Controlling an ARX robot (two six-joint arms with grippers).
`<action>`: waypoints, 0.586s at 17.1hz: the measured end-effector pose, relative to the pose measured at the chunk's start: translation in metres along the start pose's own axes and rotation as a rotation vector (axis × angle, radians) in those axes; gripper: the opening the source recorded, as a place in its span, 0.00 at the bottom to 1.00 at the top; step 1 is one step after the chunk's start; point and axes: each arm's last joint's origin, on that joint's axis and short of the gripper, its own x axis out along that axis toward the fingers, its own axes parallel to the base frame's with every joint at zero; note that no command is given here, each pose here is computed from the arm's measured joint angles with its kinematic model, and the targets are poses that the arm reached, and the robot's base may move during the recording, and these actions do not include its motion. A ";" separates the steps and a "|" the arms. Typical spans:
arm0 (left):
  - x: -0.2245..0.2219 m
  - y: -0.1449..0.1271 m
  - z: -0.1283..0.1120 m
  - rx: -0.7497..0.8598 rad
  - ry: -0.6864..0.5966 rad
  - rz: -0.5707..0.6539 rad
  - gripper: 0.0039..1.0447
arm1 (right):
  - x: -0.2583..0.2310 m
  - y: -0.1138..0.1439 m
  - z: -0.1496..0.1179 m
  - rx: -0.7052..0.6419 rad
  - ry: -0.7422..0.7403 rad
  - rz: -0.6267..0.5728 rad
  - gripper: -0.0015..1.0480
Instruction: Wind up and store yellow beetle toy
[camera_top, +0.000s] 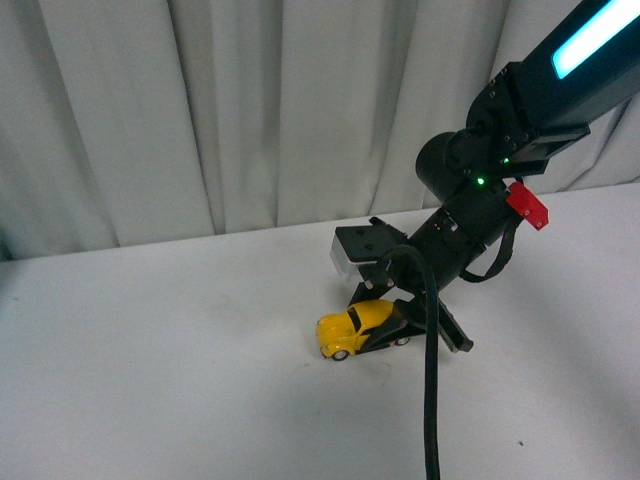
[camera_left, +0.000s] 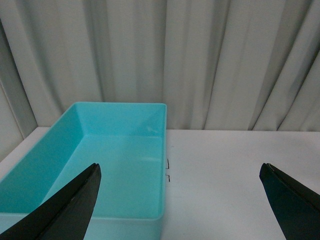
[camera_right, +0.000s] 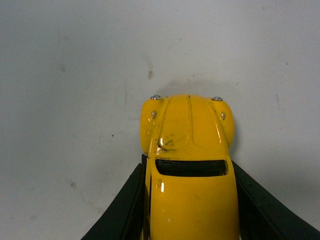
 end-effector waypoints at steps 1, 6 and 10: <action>0.000 0.000 0.000 0.000 0.000 0.000 0.94 | 0.000 0.000 0.000 0.014 -0.001 -0.003 0.40; 0.000 0.000 0.000 0.000 0.000 0.000 0.94 | 0.007 0.003 0.006 0.075 -0.027 -0.014 0.40; 0.000 0.000 0.000 0.000 0.000 0.000 0.94 | 0.012 0.009 0.008 0.083 -0.037 -0.016 0.40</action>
